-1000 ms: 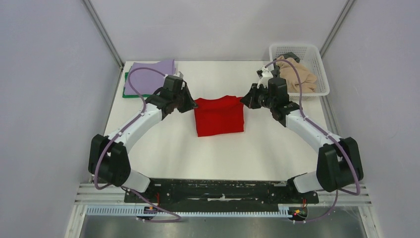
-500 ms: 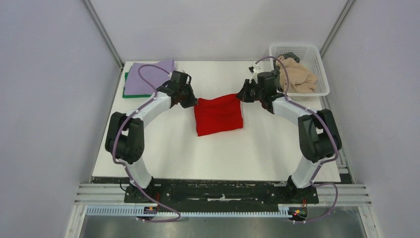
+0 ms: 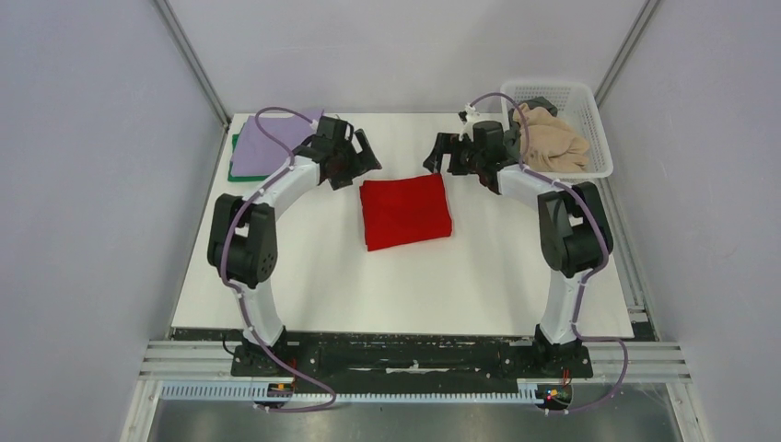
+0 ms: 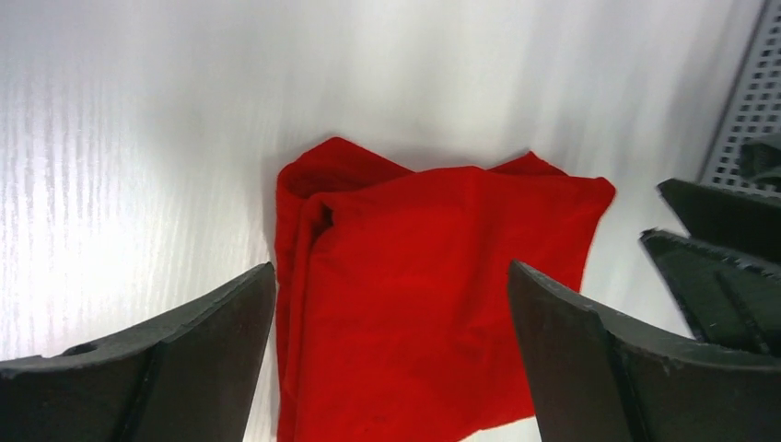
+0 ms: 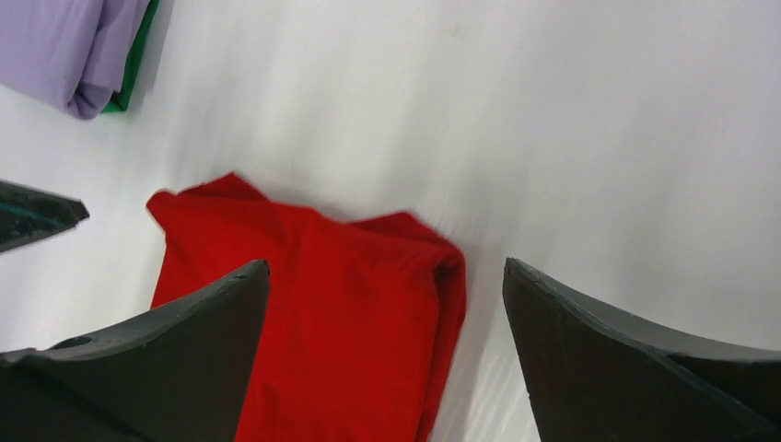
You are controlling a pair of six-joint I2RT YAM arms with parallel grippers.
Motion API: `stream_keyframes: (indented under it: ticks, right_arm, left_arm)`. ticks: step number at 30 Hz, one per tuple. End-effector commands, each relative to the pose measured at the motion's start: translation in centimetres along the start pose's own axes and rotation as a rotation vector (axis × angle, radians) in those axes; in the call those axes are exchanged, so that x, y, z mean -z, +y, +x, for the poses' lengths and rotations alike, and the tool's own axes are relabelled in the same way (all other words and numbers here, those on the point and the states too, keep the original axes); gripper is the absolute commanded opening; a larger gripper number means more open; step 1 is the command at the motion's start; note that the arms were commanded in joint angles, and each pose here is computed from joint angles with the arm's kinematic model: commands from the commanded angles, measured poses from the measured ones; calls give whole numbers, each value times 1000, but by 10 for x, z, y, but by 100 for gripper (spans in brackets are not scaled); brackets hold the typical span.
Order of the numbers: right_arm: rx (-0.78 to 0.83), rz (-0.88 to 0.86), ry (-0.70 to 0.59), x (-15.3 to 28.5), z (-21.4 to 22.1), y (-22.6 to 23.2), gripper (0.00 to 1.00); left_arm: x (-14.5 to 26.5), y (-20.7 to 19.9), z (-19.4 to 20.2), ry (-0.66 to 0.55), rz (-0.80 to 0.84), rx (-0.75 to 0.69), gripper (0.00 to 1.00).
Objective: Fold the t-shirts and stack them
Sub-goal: Fold the long partially folded tshirt into a neat square, then smooth out wrinkles on the folded tshirt
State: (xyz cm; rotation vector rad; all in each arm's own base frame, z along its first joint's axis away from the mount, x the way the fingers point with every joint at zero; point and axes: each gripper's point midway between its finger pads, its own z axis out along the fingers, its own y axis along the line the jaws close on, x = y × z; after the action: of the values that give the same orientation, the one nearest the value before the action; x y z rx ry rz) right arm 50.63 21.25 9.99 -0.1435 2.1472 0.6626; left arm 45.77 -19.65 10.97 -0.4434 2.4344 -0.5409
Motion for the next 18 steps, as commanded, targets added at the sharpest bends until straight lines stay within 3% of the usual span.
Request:
stream_keyframes:
  ticks: [1, 5, 8, 14, 18]
  right_arm:
    - [33, -91, -53, 38, -7, 33, 98]
    - [39, -328, -15, 66, 24, 91, 98]
    - [15, -451, -5, 80, 50, 116, 98]
    - [-69, -460, 42, 74, 94, 104, 98]
    - [-124, -391, 99, 77, 138, 83, 98]
  left_arm:
    - [31, -41, -7, -37, 183, -21, 100]
    - [19, -60, 12, 29, 300, -18, 100]
    - [-6, -55, 9, 18, 272, 13, 100]
    - [-66, -12, 22, 51, 72, 62, 100]
    - [-85, 15, 53, 155, -13, 66, 100]
